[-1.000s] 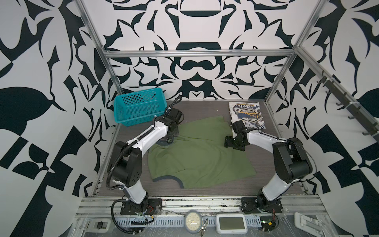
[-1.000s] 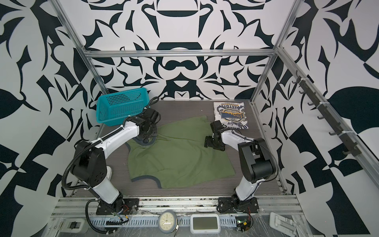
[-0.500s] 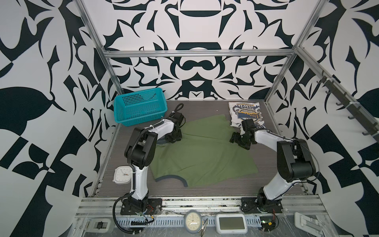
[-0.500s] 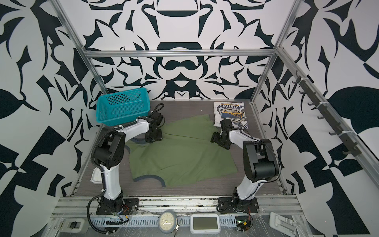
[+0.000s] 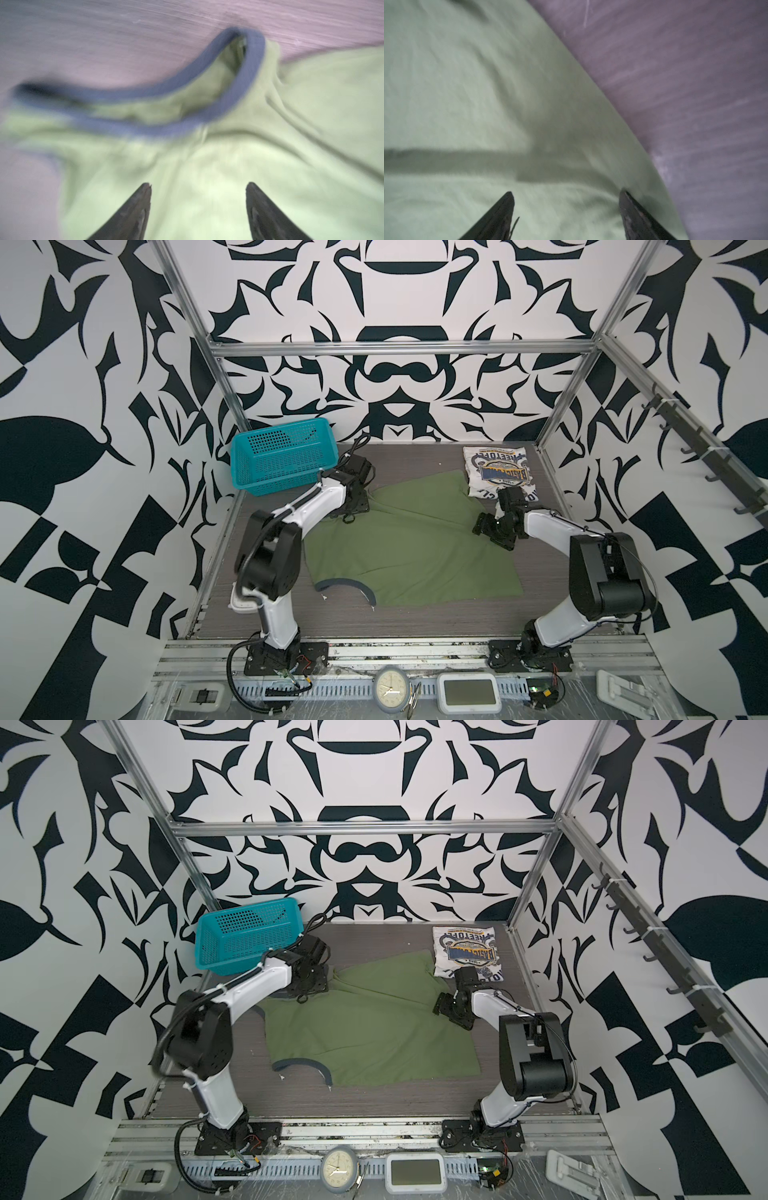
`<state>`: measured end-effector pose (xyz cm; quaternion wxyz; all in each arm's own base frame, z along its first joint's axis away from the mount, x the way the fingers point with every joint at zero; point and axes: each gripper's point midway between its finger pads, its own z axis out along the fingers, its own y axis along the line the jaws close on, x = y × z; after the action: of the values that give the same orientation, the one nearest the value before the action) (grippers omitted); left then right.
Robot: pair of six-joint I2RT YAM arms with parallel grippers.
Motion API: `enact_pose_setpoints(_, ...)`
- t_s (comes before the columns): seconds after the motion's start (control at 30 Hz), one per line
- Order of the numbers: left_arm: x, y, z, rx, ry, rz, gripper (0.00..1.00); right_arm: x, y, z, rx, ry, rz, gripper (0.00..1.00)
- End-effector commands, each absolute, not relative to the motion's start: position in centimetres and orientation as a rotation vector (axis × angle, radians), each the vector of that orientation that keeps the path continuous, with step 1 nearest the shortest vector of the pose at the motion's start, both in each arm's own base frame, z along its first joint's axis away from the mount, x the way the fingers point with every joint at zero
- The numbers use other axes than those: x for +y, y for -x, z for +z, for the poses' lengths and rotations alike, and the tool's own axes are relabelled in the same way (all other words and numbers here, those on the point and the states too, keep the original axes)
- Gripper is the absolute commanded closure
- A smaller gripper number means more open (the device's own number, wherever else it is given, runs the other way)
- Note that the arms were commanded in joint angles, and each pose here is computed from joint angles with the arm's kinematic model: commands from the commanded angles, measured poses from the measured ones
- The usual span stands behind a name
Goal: Fold and stack the tank tops
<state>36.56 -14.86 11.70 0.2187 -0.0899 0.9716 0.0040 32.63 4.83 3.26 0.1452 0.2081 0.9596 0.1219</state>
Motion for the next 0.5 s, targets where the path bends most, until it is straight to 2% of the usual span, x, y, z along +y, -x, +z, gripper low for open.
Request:
enact_pose_setpoints(0.0, -9.6, -29.7, 11.8, 2.711, 0.470, 0.212, 0.25, 5.5, -31.2, 5.2, 2.773, -0.522, 0.325, 0.18)
enact_pose_setpoints(0.17, -5.6, -22.4, 10.5, 2.708, 0.745, 0.251, 0.26, 7.1, -30.0, 6.1, 2.786, -0.435, 0.329, 0.19)
enact_pose_setpoints(0.37, -5.0, -19.3, 7.5, 2.725, 0.937, 0.180, 0.28, 8.1, -29.5, 5.7, 2.821, -0.397, 0.340, 0.19)
enact_pose_setpoints(0.47, -5.9, -18.9, 5.7, 2.792, 0.942, 0.157, 0.34, 8.1, -29.5, 5.9, 2.816, -0.390, 0.339, 0.19)
